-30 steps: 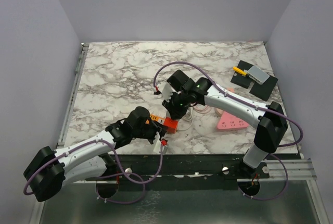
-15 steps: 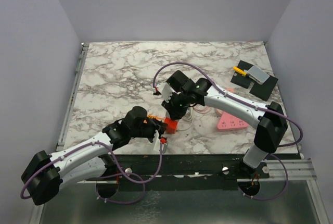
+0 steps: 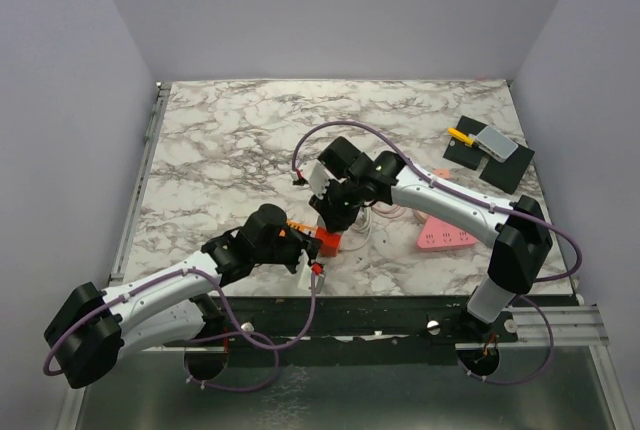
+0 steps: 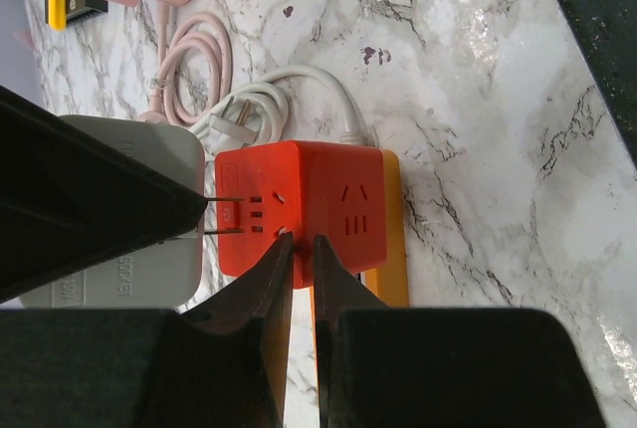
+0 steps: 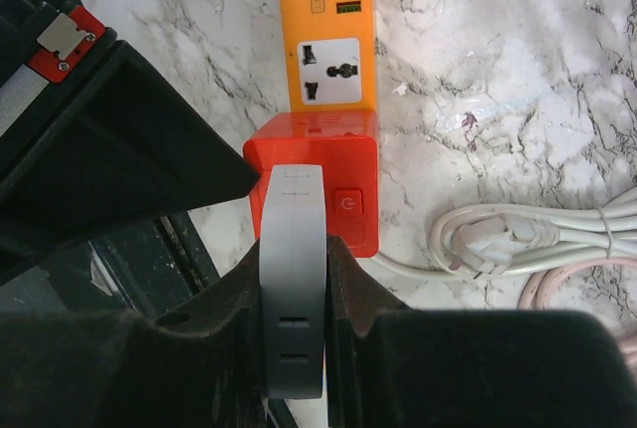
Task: Insert the plug
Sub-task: Insert the plug into the socket.
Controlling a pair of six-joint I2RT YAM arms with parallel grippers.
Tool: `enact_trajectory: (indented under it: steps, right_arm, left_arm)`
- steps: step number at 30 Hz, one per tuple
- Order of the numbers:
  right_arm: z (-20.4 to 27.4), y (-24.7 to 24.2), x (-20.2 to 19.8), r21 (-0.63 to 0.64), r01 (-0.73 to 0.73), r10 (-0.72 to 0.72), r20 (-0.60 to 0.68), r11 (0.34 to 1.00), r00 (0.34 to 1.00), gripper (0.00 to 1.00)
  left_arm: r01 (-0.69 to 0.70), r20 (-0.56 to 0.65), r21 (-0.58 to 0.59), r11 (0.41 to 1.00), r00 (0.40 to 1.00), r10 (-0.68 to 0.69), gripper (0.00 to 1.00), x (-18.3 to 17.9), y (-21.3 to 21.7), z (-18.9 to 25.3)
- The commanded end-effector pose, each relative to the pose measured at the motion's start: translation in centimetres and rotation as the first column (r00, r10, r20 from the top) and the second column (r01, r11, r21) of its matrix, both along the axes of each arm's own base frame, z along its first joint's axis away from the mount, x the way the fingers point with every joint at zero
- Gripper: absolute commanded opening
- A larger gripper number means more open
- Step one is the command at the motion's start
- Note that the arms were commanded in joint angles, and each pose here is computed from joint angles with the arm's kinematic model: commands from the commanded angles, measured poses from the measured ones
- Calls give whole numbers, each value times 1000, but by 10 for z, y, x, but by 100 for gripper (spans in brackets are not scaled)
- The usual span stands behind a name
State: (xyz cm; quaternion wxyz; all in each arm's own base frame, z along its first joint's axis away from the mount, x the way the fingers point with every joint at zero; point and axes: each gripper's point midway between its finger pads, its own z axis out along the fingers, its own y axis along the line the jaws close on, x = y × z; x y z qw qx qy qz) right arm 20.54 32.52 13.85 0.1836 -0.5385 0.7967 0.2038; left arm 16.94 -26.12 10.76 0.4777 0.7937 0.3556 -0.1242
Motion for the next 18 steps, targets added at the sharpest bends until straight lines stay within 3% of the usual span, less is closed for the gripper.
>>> enact_trajectory:
  steps: [1,18]
  right_arm:
    - [-6,2,-5,-5,-27,27,-2,1000,1000,1]
    - [-12,-3,-4,-42,-35,36,24,998,999,1]
  left_arm:
    - [-23,0,6,1000,1000,23,13,5,-1,1]
    - [-29,-22,16,999,999,29,7,1,2,-6]
